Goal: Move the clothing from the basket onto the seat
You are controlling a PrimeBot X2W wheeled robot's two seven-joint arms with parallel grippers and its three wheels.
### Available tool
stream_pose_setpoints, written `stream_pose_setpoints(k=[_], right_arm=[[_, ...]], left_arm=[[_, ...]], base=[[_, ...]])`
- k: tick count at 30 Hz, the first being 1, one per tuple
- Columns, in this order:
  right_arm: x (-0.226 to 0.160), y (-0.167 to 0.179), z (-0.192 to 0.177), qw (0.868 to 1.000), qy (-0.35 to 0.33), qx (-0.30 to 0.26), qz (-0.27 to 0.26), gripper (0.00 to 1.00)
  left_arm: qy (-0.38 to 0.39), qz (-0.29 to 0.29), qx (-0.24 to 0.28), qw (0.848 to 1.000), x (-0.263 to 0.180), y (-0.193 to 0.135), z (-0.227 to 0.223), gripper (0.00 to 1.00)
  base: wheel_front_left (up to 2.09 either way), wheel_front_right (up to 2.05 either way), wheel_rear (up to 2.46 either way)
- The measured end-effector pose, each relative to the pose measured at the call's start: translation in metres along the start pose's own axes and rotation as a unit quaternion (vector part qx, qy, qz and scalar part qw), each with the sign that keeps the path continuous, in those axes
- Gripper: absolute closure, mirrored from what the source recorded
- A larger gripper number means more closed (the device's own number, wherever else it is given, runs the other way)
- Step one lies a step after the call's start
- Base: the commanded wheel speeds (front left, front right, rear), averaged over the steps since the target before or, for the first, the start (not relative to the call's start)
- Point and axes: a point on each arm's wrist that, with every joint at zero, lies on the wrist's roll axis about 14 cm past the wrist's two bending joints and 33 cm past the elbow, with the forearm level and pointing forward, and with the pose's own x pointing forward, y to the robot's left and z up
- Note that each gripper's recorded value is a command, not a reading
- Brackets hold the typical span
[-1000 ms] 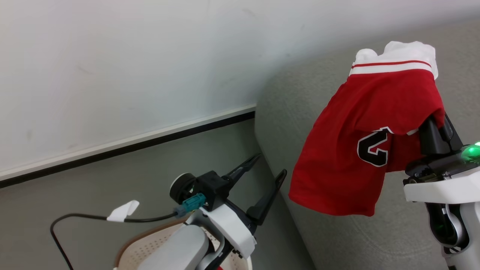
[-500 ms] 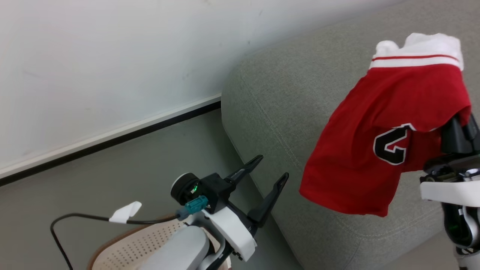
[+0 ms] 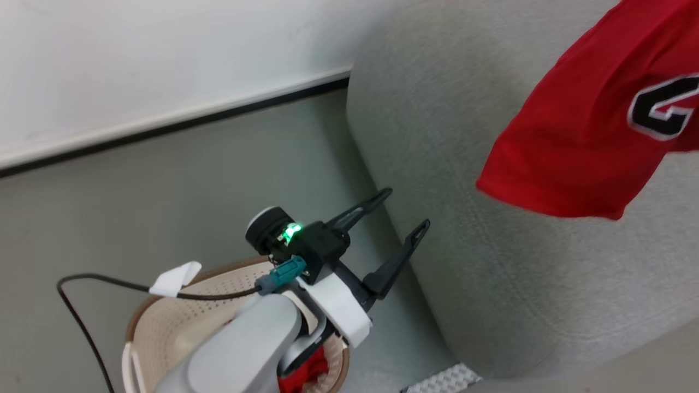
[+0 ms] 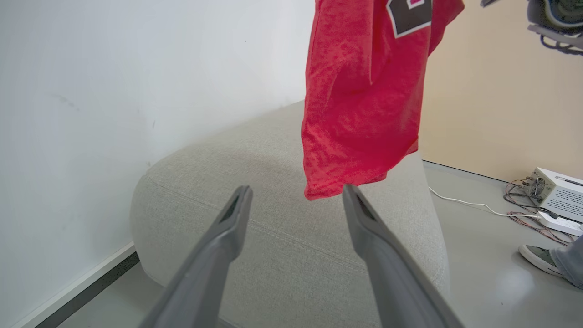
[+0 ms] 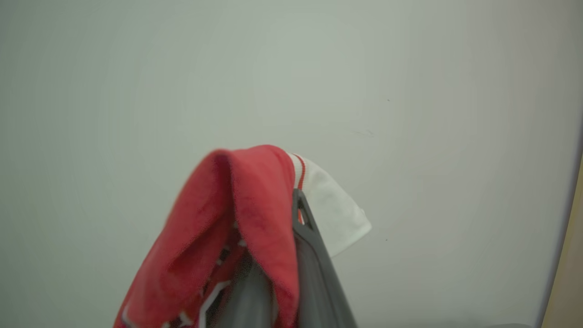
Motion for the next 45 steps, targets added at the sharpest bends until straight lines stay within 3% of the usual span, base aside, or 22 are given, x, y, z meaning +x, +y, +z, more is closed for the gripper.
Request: stream_pose_setpoints(k=[11, 15, 19, 24, 29, 35, 38, 45], right_arm=[[0.063, -0.038, -0.078, 0.996, 0.063, -0.050, -0.027, 1.00], [0.070, -0.039, -0.122, 0.993, 0.101, -0.053, -0.033, 1.00], [0.061, -0.035, -0.184, 0.981, 0.178, -0.073, -0.021, 1.00], [0.040, -0.027, -0.248, 0.959, 0.273, -0.081, -0.009, 1.00], [0.001, -0.038, -0.288, 0.912, 0.398, -0.095, -0.011, 1.00], [-0.028, -0.034, -0.301, 0.868, 0.487, -0.102, 0.011, 1.00], [-0.035, -0.034, -0.299, 0.856, 0.507, -0.095, 0.010, 0.00], [-0.036, -0.032, -0.278, 0.854, 0.511, -0.090, 0.022, 0.00]], left_arm=[[0.022, 0.059, -0.017, 0.998, -0.023, 0.065, -0.041, 0.00], [0.033, 0.076, -0.024, 0.996, -0.033, 0.084, -0.059, 0.00], [0.044, 0.085, -0.029, 0.995, -0.040, 0.097, -0.077, 0.00], [0.056, 0.092, -0.037, 0.994, -0.046, 0.105, -0.094, 0.00], [0.056, 0.096, -0.034, 0.993, -0.047, 0.105, -0.091, 0.00], [0.046, 0.102, -0.025, 0.993, -0.047, 0.105, -0.075, 0.00], [0.046, 0.106, -0.021, 0.993, -0.048, 0.105, -0.071, 0.00], [0.042, 0.116, -0.015, 0.992, -0.053, 0.098, -0.053, 0.00]], base=[[0.00, 0.00, 0.00], [0.00, 0.00, 0.00], [0.00, 0.00, 0.00], [0.00, 0.00, 0.00], [0.00, 0.00, 0.00], [0.00, 0.00, 0.00], [0.00, 0.00, 0.00], [0.00, 0.00, 0.00]])
